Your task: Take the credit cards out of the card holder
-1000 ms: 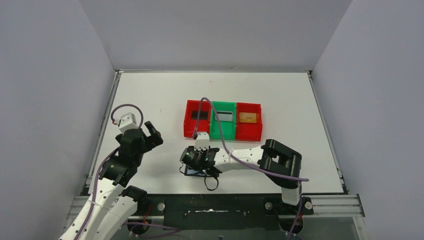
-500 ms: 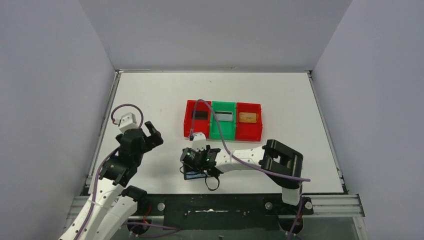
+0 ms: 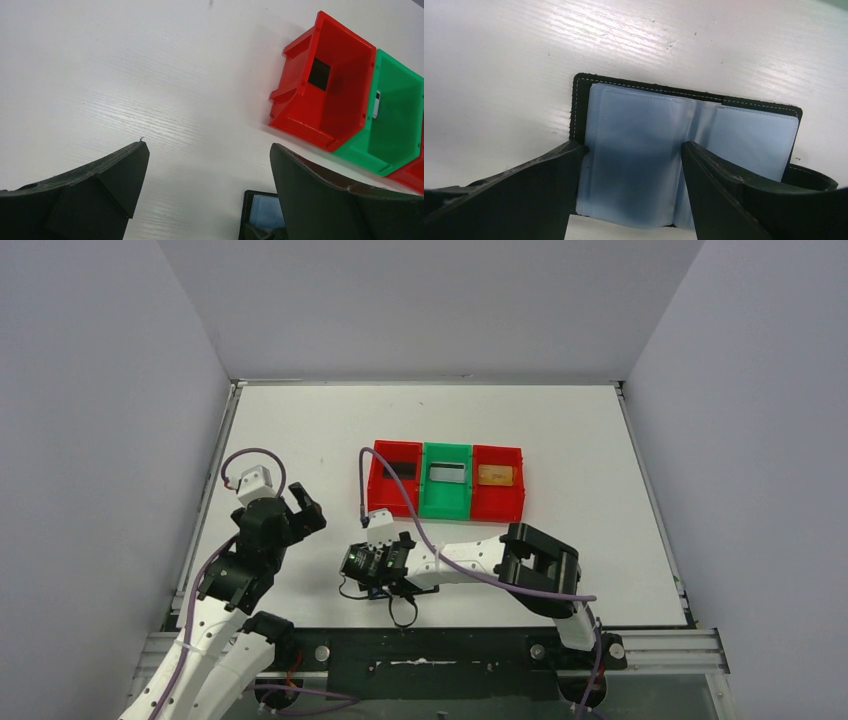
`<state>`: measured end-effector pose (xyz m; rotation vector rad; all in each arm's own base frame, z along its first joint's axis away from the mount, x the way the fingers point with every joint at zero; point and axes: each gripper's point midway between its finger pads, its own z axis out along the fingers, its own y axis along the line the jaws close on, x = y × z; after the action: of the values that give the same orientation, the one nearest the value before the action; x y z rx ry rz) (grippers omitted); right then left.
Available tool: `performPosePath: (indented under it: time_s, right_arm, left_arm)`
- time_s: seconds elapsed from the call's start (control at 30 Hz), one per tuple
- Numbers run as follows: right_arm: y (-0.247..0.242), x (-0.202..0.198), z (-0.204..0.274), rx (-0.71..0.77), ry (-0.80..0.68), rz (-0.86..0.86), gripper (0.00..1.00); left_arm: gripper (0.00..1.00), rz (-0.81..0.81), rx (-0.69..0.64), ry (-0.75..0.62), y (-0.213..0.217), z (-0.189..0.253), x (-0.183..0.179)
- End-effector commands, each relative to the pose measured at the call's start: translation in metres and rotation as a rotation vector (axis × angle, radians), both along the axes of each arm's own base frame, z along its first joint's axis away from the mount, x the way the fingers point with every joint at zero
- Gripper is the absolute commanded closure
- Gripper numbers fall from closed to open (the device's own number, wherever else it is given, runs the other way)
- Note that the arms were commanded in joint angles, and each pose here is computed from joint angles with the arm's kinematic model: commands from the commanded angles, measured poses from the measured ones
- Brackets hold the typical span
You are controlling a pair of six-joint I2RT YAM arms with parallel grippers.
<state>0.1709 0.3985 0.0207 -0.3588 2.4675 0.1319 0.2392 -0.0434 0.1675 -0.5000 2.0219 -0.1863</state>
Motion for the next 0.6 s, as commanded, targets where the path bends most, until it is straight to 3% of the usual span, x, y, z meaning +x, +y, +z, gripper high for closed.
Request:
performPosePath:
  time_s: [0.0, 0.17, 0.43, 0.5, 0.57]
  right_arm:
    - [-0.02, -0.008, -0.016, -0.152, -0.024, -0.017, 0.27]
    - [-0.022, -0.004, -0.011, -0.168, -0.056, -0.047, 0.45]
    - [-0.004, -0.002, 0.009, 0.121, 0.014, -0.022, 0.68]
    - [-0.004, -0.001, 0.01, 0.163, 0.032, -0.019, 0.7]
    - [-0.001, 0.0, 0.015, 0.193, 0.041, -0.016, 0.63]
  left_arm:
    - [0.06, 0.007, -0.021, -0.057, -0.001, 0.016, 0.006]
    - [0.06, 0.012, -0.019, -0.054, 0.0, 0.016, 0.006]
    - [0.06, 0.012, -0.019, -0.051, 0.0, 0.015, 0.006]
    - [0.06, 0.012, -0.019, -0.05, 0.0, 0.015, 0.007]
    - [0.06, 0.013, -0.018, -0.046, 0.0, 0.014, 0.007]
